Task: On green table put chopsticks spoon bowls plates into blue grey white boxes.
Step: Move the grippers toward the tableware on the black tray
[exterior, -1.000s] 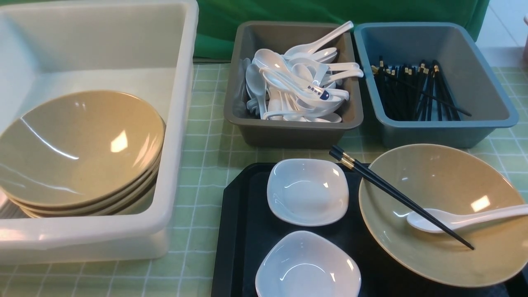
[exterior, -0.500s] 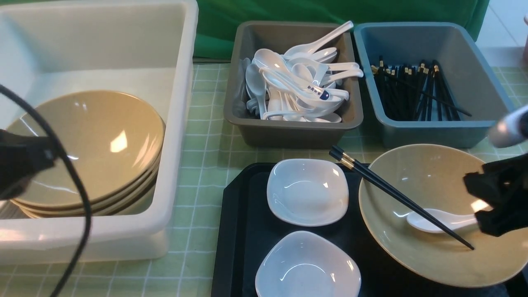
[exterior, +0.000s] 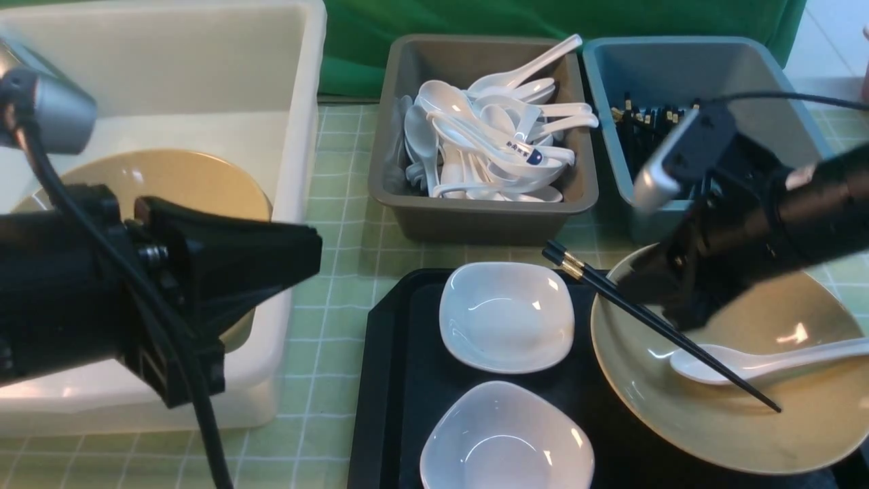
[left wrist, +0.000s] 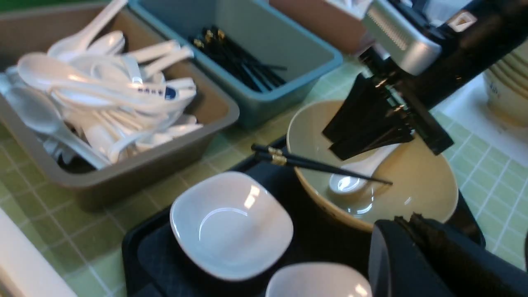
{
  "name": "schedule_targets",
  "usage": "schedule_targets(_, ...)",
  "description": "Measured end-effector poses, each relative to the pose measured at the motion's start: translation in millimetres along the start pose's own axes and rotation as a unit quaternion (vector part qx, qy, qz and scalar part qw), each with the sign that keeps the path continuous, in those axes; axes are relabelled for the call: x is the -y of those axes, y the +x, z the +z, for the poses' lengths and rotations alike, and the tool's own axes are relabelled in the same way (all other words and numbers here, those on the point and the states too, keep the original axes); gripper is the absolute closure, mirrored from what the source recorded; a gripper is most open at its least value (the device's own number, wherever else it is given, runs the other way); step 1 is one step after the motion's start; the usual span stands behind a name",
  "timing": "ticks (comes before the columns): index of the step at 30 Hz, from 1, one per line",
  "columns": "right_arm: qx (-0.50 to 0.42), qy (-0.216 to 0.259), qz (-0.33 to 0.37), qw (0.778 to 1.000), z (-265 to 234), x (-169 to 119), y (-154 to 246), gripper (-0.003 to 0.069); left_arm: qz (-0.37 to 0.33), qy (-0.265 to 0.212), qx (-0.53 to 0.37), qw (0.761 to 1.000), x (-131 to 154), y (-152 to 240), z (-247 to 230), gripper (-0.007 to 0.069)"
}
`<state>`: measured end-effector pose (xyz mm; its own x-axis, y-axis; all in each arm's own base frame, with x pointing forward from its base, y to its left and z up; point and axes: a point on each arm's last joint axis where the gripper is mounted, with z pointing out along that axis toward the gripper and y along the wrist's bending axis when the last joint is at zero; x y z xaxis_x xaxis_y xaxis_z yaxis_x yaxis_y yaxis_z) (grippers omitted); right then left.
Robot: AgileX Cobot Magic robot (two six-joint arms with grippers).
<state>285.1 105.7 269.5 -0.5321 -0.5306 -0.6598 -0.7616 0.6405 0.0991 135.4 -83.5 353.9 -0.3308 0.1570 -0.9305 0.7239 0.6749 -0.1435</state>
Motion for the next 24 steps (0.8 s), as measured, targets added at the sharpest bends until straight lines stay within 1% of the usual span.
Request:
schedule_targets(3, 0.01, -0.012, -0.009, 1.0, -4, 7, -8, 0.0423, -0.002, -0.003, 0.004, 1.0, -1, -1, 0, 0.0627)
schedule_targets(5, 0.0, -0.016, -0.024, 1.0, -6, 8, -7, 0.0423, -0.002, 0.0, 0.001, 1.0, 0, 0, 0, 0.0627)
schedule_targets(9, -0.066, -0.028, -0.064, 0.995, -5, 7, 9, 0.0423, 0.004, 0.022, -0.021, 1.0, 4, 4, 0, 0.0627)
schedule_targets(12, -0.099, -0.024, -0.086, 0.991, -2, 8, 19, 0.0416, 0.01, 0.028, -0.033, 0.999, 5, 6, 0, 0.0627)
schedule_targets(15, -0.115, -0.016, -0.098, 0.988, -1, 10, 24, 0.0393, 0.013, 0.027, -0.035, 0.999, 5, 6, 0, 0.0627)
schedule_targets(20, -0.105, 0.009, -0.102, 0.989, 2, 16, 22, 0.0329, 0.014, 0.012, -0.025, 1.0, 2, 4, 0, 0.0627)
schedule_targets(24, -0.11, 0.013, -0.1, 0.989, 16, 21, 24, 0.0284, 0.014, 0.007, -0.022, 1.0, 1, 4, 0, 0.0627)
